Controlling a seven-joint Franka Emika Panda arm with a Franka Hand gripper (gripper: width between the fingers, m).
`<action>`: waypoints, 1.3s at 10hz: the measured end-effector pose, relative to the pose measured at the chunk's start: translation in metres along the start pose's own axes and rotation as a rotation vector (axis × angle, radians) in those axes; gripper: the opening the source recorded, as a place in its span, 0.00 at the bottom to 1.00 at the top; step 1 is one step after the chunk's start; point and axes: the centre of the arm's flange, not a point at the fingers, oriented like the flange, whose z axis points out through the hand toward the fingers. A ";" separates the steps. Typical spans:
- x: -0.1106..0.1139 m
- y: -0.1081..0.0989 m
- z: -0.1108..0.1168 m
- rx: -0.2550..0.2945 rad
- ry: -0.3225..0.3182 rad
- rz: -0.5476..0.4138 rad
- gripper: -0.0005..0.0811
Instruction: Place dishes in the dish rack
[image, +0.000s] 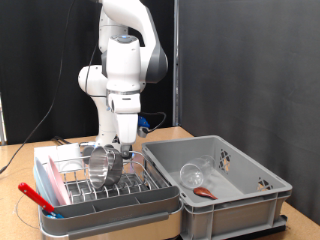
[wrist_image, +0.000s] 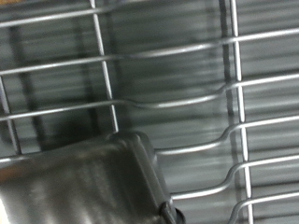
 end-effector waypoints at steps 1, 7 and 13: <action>-0.002 0.003 0.004 -0.007 -0.006 0.008 0.99; -0.030 0.040 0.014 -0.099 -0.041 0.068 0.99; -0.107 0.097 0.025 -0.275 -0.194 0.109 0.99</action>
